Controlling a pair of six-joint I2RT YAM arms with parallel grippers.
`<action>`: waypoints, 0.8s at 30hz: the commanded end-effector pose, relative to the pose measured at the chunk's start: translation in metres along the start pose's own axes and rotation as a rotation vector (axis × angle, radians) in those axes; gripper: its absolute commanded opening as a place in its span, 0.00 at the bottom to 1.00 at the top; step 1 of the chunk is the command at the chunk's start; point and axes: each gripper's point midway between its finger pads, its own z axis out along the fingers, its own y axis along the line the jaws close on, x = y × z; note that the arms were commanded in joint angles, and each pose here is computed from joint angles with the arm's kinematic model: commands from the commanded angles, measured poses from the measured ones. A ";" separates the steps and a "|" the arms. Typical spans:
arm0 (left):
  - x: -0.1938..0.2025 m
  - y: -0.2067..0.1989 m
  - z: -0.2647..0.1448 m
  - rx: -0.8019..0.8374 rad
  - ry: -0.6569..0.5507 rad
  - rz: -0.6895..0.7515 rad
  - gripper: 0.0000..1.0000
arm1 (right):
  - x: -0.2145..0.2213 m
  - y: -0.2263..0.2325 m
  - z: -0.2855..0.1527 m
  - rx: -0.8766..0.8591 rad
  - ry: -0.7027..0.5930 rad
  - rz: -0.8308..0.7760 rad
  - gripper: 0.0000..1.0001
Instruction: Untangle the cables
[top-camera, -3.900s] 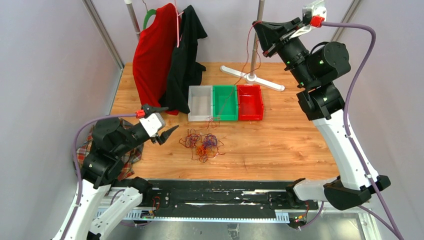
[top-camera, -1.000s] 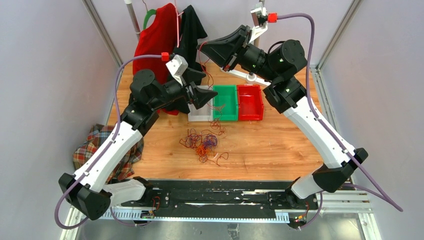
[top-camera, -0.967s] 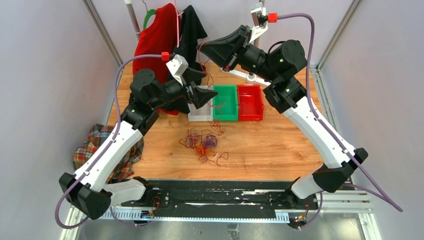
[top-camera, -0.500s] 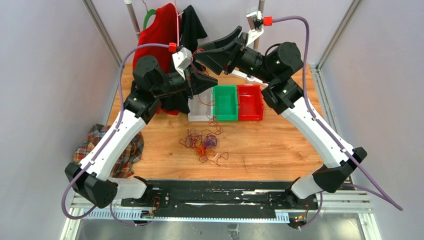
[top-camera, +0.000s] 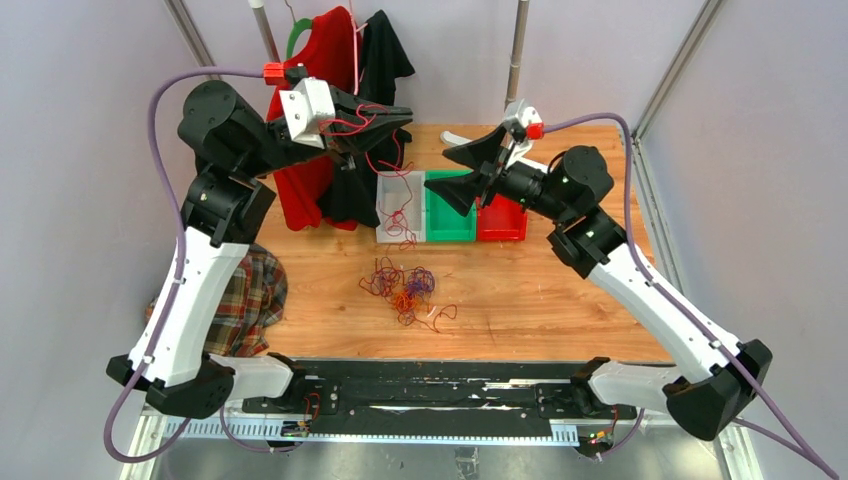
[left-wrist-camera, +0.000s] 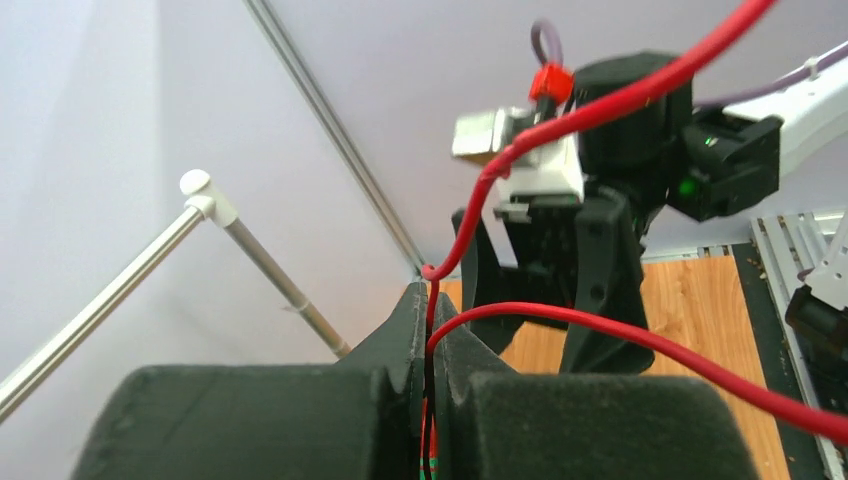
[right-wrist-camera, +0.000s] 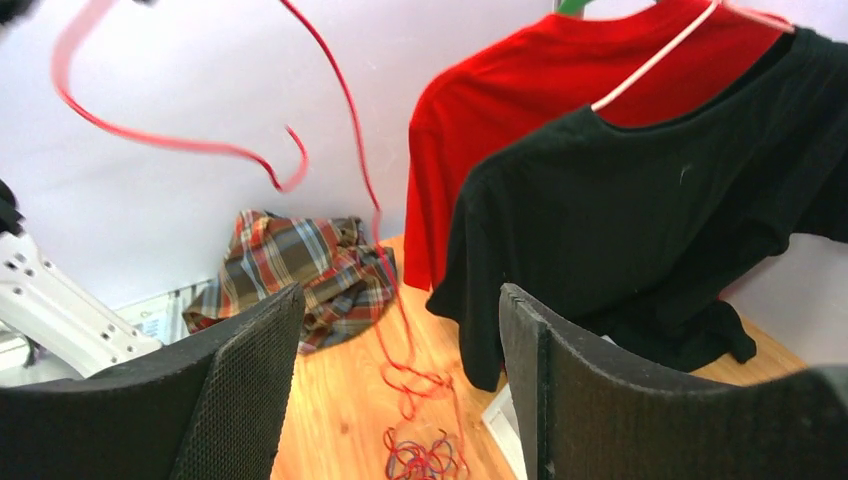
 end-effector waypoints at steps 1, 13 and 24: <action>-0.005 -0.003 0.001 0.017 0.006 0.011 0.00 | 0.017 -0.002 0.009 -0.058 -0.016 -0.070 0.71; -0.026 0.000 -0.002 -0.005 -0.021 0.047 0.00 | 0.064 0.025 0.064 -0.227 -0.037 0.021 0.71; -0.067 0.009 -0.006 -0.058 -0.103 0.150 0.00 | 0.148 0.000 0.075 -0.121 0.065 0.208 0.32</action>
